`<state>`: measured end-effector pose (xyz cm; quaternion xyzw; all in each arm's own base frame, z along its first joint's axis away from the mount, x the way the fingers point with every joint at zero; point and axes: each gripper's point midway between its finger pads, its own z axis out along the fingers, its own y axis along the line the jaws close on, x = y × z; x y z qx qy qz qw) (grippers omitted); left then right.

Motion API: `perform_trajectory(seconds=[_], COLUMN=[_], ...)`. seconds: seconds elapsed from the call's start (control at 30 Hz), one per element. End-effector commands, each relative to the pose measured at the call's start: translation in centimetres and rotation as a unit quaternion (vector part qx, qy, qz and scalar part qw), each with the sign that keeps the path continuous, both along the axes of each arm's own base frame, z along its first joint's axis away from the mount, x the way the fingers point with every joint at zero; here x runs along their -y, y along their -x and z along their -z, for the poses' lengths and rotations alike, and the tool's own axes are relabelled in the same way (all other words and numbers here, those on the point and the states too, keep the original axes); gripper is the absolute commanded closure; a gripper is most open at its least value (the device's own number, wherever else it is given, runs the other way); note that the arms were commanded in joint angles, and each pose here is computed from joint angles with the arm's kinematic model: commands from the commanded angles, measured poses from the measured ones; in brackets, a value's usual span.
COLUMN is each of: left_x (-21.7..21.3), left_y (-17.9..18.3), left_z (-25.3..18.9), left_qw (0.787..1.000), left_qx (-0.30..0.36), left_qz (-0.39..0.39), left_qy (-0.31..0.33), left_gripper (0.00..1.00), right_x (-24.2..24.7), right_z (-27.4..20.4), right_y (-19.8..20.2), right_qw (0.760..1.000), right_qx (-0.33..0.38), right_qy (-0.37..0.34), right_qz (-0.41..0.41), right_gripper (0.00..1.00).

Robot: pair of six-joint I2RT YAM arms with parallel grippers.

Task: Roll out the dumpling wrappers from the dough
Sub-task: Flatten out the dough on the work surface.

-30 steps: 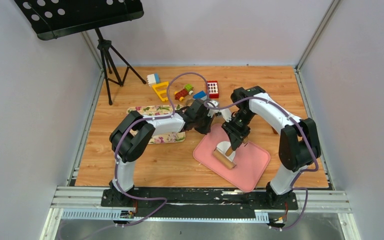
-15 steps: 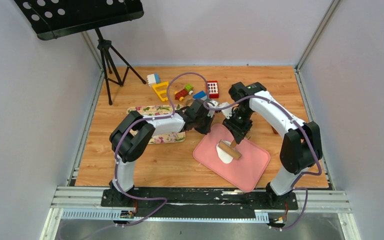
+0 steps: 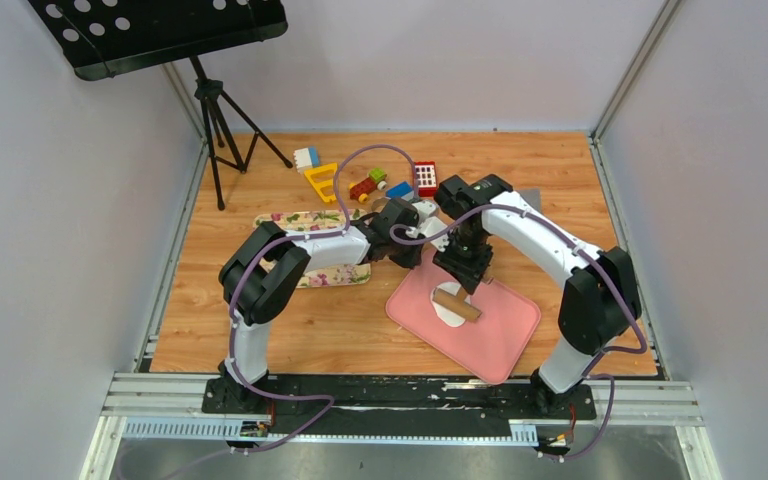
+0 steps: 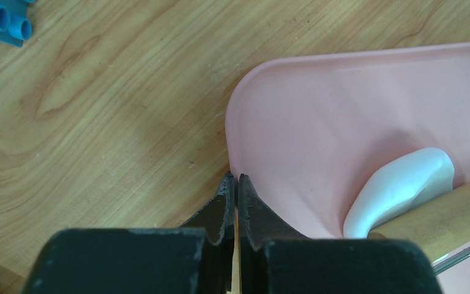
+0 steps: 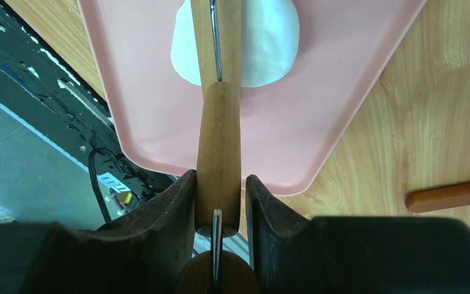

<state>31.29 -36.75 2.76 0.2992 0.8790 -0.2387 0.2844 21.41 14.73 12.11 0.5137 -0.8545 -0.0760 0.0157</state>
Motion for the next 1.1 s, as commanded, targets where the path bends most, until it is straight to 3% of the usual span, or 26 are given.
perform_trajectory(seconds=[0.0, 1.07], left_x=[-1.3, -1.3], left_y=[1.8, 1.5], left_z=[1.5, 1.4], left_qw=[0.999, 0.999], left_qx=[-0.028, -0.023], left_qz=[0.008, 0.007], left_qy=[-0.030, -0.033], left_gripper=[1.00, 1.00], right_x=[1.1, -1.8], right_z=[1.4, 0.9], right_y=[0.3, 4.4], right_qw=[0.998, 0.992], right_qx=[0.007, -0.055], right_qy=[0.059, 0.001], right_qz=[-0.020, -0.111], right_gripper=[1.00, 1.00])
